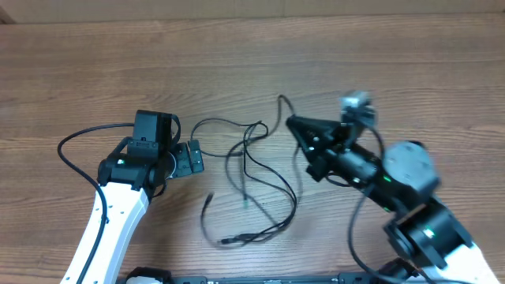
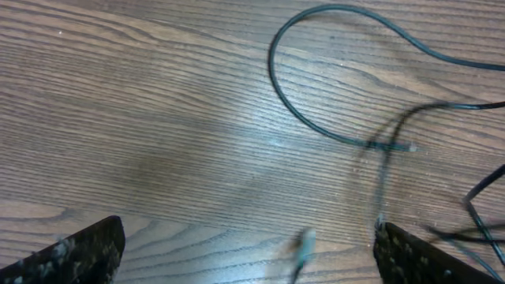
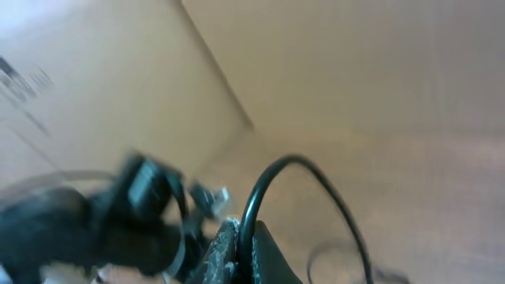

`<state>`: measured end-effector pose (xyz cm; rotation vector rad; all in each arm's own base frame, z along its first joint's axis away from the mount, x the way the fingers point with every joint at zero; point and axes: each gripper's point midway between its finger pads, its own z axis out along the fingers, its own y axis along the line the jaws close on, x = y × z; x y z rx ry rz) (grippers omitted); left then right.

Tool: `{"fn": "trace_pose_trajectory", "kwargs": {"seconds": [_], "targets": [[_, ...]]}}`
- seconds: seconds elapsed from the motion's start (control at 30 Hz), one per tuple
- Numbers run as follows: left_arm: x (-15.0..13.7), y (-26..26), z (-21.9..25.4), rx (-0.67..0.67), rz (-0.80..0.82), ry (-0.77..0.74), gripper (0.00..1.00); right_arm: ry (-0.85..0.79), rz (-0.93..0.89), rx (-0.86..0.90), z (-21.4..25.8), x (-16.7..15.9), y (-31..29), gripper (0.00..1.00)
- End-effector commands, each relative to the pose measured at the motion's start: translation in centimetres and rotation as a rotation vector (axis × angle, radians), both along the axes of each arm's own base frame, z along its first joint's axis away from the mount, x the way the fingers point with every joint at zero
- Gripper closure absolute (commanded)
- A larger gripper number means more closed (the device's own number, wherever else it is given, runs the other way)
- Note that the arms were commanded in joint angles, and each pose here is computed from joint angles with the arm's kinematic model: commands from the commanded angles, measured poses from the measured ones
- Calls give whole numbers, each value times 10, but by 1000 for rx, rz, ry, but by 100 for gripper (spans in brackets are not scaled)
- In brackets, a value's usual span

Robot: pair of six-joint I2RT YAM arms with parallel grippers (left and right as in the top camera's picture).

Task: Untangle cables
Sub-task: 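Lift the grasped cable with the right gripper up and rightward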

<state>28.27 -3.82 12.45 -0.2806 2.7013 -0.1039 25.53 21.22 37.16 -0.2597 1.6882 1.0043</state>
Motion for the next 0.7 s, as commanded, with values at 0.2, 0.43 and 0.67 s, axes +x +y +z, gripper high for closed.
{"fn": "trace_pose_trajectory", "kwargs": {"seconds": [0.2, 0.43, 0.67], "targets": [[5, 0, 6, 4, -22, -17, 0, -263, -194, 83, 111, -10, -45, 96], [5, 0, 6, 4, -21, -18, 0, -453, -316, 140, 179, -26, -75, 96], [5, 0, 6, 4, -22, -17, 0, -575, -548, 59, 207, -26, -113, 96]]}}
